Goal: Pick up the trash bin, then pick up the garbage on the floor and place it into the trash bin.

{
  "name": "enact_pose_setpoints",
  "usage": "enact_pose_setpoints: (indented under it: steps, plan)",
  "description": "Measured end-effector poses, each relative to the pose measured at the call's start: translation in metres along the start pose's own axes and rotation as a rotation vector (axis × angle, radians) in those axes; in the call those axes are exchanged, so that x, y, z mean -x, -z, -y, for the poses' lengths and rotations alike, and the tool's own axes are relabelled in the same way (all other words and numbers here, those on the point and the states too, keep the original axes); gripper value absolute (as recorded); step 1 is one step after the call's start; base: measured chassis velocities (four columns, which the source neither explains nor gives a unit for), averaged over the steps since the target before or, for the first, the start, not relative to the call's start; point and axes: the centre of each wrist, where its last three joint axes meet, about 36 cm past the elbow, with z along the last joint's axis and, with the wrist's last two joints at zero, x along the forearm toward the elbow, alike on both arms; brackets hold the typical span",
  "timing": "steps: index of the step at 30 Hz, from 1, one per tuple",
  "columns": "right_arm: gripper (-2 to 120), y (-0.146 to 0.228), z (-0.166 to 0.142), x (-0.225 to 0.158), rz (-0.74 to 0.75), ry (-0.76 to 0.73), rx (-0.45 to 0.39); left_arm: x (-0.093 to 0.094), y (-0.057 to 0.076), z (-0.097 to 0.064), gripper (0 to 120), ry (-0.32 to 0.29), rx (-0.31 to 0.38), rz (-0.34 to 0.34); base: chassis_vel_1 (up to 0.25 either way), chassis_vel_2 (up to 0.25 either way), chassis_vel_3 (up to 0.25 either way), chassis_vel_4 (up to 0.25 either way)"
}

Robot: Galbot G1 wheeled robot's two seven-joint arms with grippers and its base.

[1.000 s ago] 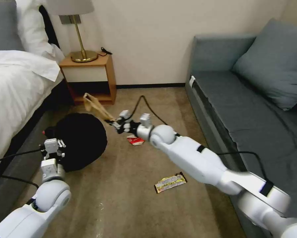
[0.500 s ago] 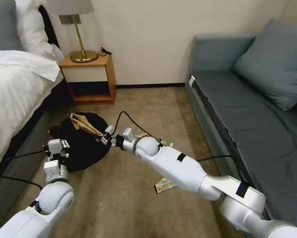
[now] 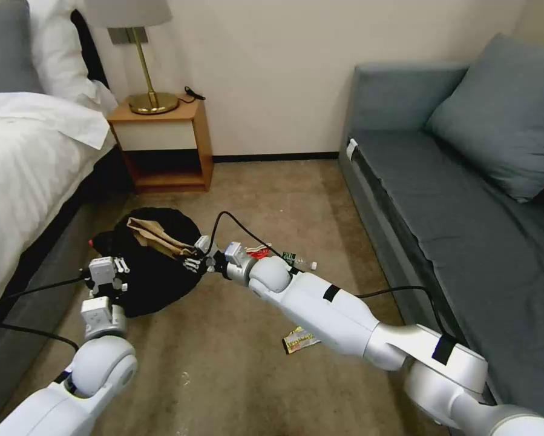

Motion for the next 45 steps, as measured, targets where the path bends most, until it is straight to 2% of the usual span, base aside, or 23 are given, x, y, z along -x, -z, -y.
enact_pose_setpoints:
  steps: [3, 5, 9, 12, 15, 18, 19, 23, 24, 28, 32, 39, 45]
  plan:
    - [73, -0.006, -0.003, -0.004, -0.006, 0.001, 0.005, -0.001, -0.001, 0.0, 7, -0.001, 0.0, 0.002, 0.0, 0.0, 0.0, 0.0]
    - [77, -0.008, -0.005, -0.005, -0.007, 0.003, 0.006, -0.001, -0.002, -0.001, 7, -0.001, 0.001, 0.002, 0.0, 0.0, 0.0, 0.0]
    - [95, -0.009, -0.012, -0.014, 0.002, -0.019, -0.006, 0.001, -0.008, -0.003, 7, 0.007, 0.01, 0.0, 0.0, 0.0, 0.0, 0.0]
    - [99, 0.0, -0.013, -0.034, -0.066, -0.016, 0.007, 0.002, -0.01, -0.004, 7, 0.01, 0.015, 0.001, 0.0, 0.0, 0.0, 0.0]
    - [100, 0.005, -0.007, -0.057, -0.145, 0.005, 0.002, 0.002, -0.01, -0.005, 7, 0.01, 0.016, 0.0, 0.0, 0.0, 0.0, 0.0]
    - [100, -0.006, 0.01, -0.103, -0.282, 0.04, -0.065, 0.002, -0.01, -0.007, 7, 0.012, 0.018, 0.005, 0.0, 0.0, 0.0, 0.0]
    - [100, -0.006, 0.01, -0.103, -0.282, 0.04, -0.065, 0.002, -0.01, -0.007, 7, 0.012, 0.018, 0.005, 0.0, 0.0, 0.0, 0.0]
    - [100, -0.043, 0.022, -0.162, -0.457, 0.066, -0.164, 0.003, -0.014, -0.009, 7, 0.013, 0.028, 0.004, 0.0, 0.0, 0.0, 0.0]
    - [100, -0.043, 0.022, -0.162, -0.457, 0.066, -0.164, 0.003, -0.014, -0.009, 7, 0.013, 0.028, 0.004, 0.0, 0.0, 0.0, 0.0]
    - [100, -0.086, 0.017, -0.22, -0.592, 0.099, -0.192, 0.006, -0.023, -0.011, 7, 0.02, 0.047, 0.0, 0.0, 0.0, 0.0, 0.0]
    - [100, -0.107, 0.012, -0.242, -0.626, 0.099, -0.216, 0.009, -0.027, -0.015, 7, 0.024, 0.058, 0.003, 0.0, 0.0, 0.0, 0.0]
    - [100, -0.135, 0.02, -0.246, -0.658, 0.08, -0.236, 0.006, -0.03, -0.016, 7, 0.027, 0.058, -0.001, 0.0, 0.0, 0.0, 0.0]
    - [100, -0.154, 0.026, -0.246, -0.68, 0.083, -0.218, 0.001, -0.024, -0.015, 7, 0.027, 0.05, 0.015, 0.0, 0.0, 0.0, 0.0]
